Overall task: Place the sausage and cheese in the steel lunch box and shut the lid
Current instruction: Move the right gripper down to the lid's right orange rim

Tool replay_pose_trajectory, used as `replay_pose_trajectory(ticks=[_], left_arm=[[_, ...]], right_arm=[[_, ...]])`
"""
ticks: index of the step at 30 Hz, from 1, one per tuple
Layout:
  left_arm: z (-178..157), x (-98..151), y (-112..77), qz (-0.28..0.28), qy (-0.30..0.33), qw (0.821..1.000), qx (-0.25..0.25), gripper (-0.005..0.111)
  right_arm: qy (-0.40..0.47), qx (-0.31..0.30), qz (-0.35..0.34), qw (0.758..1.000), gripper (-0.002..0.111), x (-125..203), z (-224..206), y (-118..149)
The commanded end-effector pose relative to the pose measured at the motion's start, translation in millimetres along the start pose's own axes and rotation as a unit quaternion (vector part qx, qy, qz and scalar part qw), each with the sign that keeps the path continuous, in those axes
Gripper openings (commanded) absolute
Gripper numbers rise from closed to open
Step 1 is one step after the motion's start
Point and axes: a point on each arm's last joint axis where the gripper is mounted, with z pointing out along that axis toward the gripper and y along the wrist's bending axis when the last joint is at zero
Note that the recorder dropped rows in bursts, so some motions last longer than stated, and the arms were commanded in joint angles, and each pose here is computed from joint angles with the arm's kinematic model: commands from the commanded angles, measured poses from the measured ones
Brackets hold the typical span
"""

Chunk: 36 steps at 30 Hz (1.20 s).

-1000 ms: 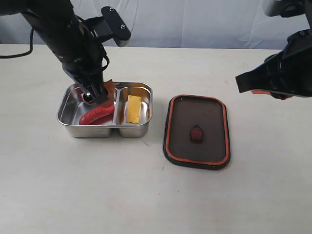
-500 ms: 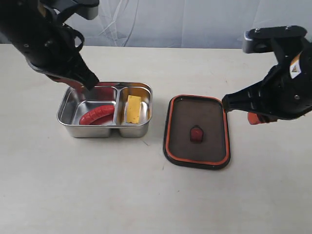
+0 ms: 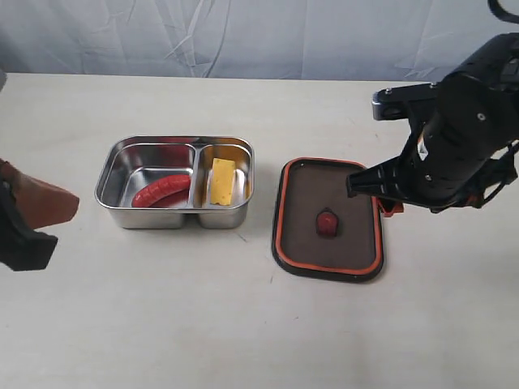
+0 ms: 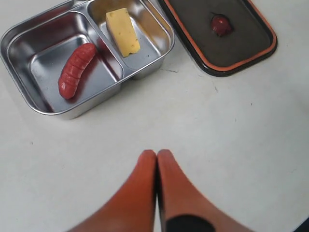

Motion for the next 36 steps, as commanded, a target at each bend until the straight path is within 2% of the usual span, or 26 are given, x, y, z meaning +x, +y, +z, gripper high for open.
replay_pose_trajectory(ticks=[1, 13, 28, 36], left_arm=[[-8.0, 5.9, -1.9, -0.005, -0.021, 1.000, 0.003, 0.000], [-7.6, 15.9, -1.9, -0.007, -0.018, 1.000, 0.003, 0.000], [-7.6, 15.9, -1.9, -0.007, -0.018, 1.000, 0.003, 0.000], [-7.9, 15.5, -2.9, -0.012, -0.019, 1.000, 0.009, 0.000]], right_arm=[[0.017, 0.001, 0.010, 1.000, 0.055, -0.7, 19.5, 4.6], [0.050, -0.008, 0.025, 0.998, 0.055, 2.4, 42.9, 13.3], [0.089, -0.008, 0.033, 0.995, 0.055, 8.3, 72.1, 21.1], [0.092, -0.012, 0.040, 0.995, 0.055, 8.8, 72.7, 22.2]])
